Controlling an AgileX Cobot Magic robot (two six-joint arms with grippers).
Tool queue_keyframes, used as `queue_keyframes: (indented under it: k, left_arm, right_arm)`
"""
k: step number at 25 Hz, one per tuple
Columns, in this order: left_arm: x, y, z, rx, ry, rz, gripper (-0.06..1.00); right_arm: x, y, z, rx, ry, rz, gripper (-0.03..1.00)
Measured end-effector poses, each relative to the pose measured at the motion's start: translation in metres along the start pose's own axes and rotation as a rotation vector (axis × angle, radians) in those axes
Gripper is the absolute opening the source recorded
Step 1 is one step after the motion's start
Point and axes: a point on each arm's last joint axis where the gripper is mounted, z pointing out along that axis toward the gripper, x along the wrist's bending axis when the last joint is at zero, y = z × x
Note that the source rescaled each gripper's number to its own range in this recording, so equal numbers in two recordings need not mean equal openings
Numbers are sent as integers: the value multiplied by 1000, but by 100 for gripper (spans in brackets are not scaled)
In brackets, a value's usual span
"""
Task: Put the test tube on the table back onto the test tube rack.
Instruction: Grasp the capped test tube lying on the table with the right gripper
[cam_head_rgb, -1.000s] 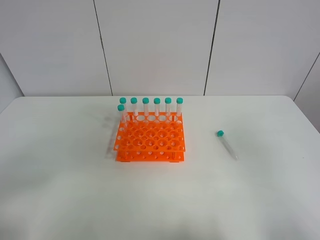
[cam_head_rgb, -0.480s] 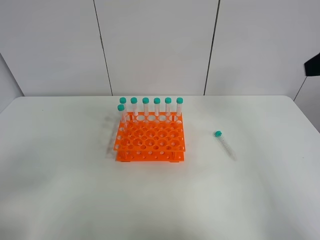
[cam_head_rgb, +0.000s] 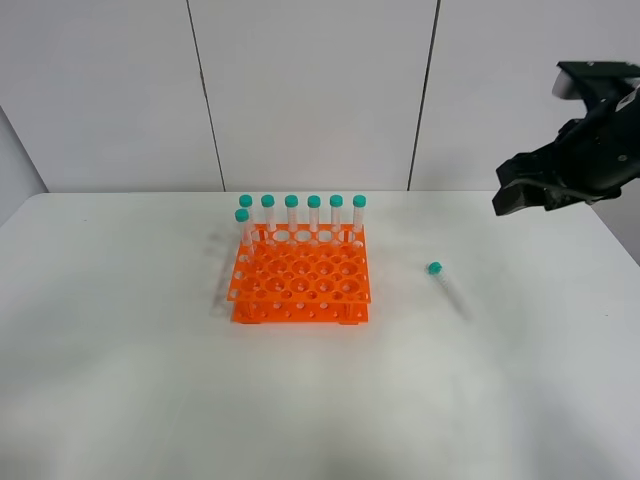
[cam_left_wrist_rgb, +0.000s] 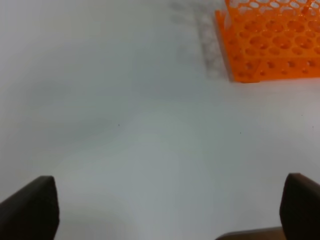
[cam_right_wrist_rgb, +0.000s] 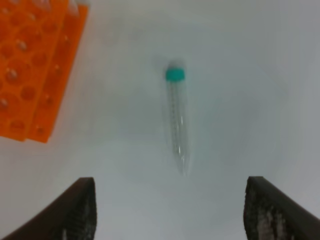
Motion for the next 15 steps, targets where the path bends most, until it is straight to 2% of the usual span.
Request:
queue_keyframes:
  k: [15]
  left_arm:
    - [0, 0, 0, 0, 0, 0, 100]
  right_arm:
    - [-11, -13, 88, 254, 4, 20, 60]
